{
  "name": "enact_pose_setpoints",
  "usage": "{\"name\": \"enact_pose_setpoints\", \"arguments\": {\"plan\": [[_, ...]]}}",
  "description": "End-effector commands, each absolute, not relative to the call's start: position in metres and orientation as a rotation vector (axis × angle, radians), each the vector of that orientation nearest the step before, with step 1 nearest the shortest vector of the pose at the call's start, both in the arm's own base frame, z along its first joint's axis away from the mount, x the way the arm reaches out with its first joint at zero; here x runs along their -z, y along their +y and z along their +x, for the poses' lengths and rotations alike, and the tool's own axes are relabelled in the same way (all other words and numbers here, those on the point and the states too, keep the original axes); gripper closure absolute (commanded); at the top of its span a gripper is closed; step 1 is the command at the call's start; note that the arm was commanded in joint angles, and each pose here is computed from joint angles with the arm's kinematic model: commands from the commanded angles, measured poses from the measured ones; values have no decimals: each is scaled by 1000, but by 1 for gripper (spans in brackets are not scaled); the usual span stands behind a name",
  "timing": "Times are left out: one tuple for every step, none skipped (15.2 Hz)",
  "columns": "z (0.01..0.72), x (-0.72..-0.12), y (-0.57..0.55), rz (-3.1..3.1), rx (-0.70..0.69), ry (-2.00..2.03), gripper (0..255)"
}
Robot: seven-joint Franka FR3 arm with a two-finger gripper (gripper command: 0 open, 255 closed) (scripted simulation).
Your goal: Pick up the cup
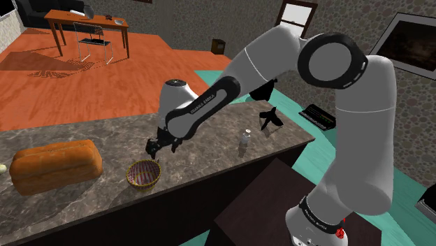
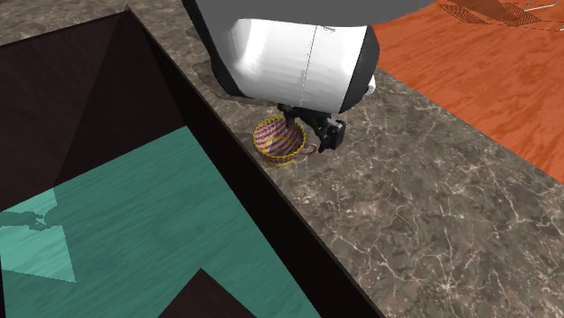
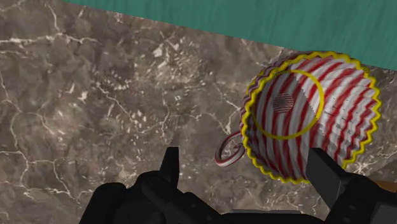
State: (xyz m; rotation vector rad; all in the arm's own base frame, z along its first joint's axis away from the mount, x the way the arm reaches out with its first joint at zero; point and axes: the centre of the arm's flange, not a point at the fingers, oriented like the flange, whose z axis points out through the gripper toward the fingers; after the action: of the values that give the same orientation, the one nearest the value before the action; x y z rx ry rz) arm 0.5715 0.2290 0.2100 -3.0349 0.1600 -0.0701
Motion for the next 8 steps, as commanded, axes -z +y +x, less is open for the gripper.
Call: {"name": "enact_pose_setpoints", "arguments": {"plan": [[585, -189, 240, -3028, 67, 162, 0], [592, -180, 246, -3025, 66, 163, 0], [596, -174, 250, -3023, 65, 164, 0], [596, -169, 250, -3023, 65, 164, 0], [596, -163, 250, -3023, 65, 164, 0], [596, -158, 250, -3023, 65, 164, 0], [596, -153, 250, -3023, 65, 164, 0], [596, -148, 250, -3023, 65, 164, 0]]}}
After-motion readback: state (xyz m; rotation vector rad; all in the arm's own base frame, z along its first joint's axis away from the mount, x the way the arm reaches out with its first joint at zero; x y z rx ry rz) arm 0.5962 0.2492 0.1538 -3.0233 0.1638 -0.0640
